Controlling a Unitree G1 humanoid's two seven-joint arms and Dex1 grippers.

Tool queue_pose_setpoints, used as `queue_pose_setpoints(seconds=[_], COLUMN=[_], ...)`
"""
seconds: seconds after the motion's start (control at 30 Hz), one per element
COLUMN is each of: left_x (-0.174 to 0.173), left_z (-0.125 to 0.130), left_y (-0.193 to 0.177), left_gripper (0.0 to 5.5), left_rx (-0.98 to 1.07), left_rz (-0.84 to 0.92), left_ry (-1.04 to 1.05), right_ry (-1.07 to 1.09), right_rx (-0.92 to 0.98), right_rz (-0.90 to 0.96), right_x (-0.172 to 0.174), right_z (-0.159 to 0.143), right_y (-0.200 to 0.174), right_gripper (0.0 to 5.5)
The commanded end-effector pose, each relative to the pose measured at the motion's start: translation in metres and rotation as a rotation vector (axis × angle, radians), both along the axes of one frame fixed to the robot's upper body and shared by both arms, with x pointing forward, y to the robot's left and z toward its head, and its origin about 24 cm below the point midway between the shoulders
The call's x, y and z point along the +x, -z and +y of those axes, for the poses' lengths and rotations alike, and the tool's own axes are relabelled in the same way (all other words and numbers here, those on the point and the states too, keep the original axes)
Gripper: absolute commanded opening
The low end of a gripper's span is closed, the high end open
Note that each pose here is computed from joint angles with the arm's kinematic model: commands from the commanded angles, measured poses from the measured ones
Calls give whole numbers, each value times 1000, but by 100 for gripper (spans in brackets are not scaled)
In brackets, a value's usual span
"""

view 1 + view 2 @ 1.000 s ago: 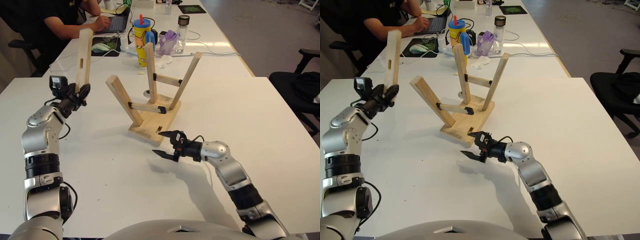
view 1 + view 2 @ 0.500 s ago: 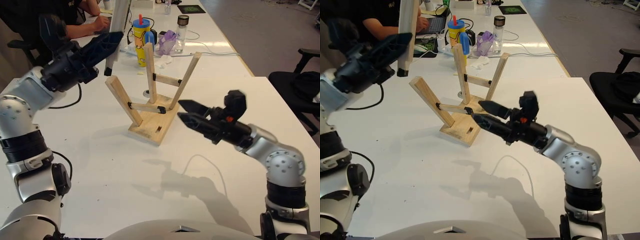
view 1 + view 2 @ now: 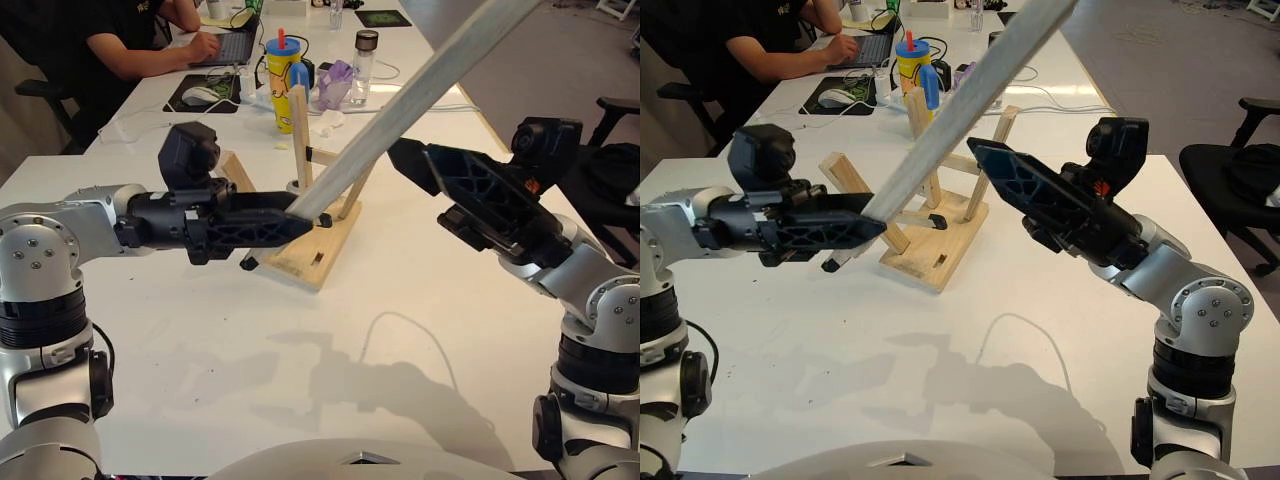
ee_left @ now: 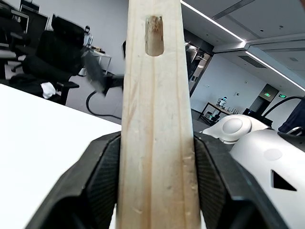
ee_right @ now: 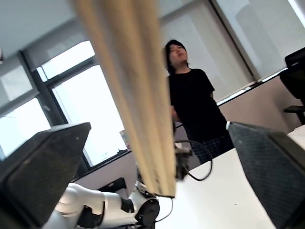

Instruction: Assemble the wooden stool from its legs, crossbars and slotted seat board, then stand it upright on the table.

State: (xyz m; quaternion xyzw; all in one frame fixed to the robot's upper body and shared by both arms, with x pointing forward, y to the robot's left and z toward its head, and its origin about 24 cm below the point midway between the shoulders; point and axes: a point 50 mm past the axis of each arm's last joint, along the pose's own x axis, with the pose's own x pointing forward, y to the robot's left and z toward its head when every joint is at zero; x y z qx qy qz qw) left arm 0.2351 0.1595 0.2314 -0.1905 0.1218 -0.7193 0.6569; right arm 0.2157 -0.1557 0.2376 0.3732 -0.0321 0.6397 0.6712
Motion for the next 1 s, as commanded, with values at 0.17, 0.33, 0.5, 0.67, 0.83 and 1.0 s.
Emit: queue_pose_setpoints(seconds=[0.17,0.33,0.5,0.67,0.83,1.0], left_x=[-3,-2,-1,-1,0,1], left_z=[4,4,5,5,5,5], left_y=[21,22,21,21,23,25], left_gripper=[206,206,206,206,206,206], left_rx=[124,134,135,143,159,183], left_rz=[13,8,6,9,5,-51], left_ry=[19,28,30,41,33,10], right_ry=[41,30,31,28,31,27], right_rx=[-17,-17,-36,-50,-73,-100], right_rz=[23,47,55,63,68,77], right_x=[5,5,3,3,4,4], right_z=[-6,-6,-7,-8,-9,-8], right_y=[-3,1,5,8,11,14], right_gripper=[540,477,407,322,243,214])
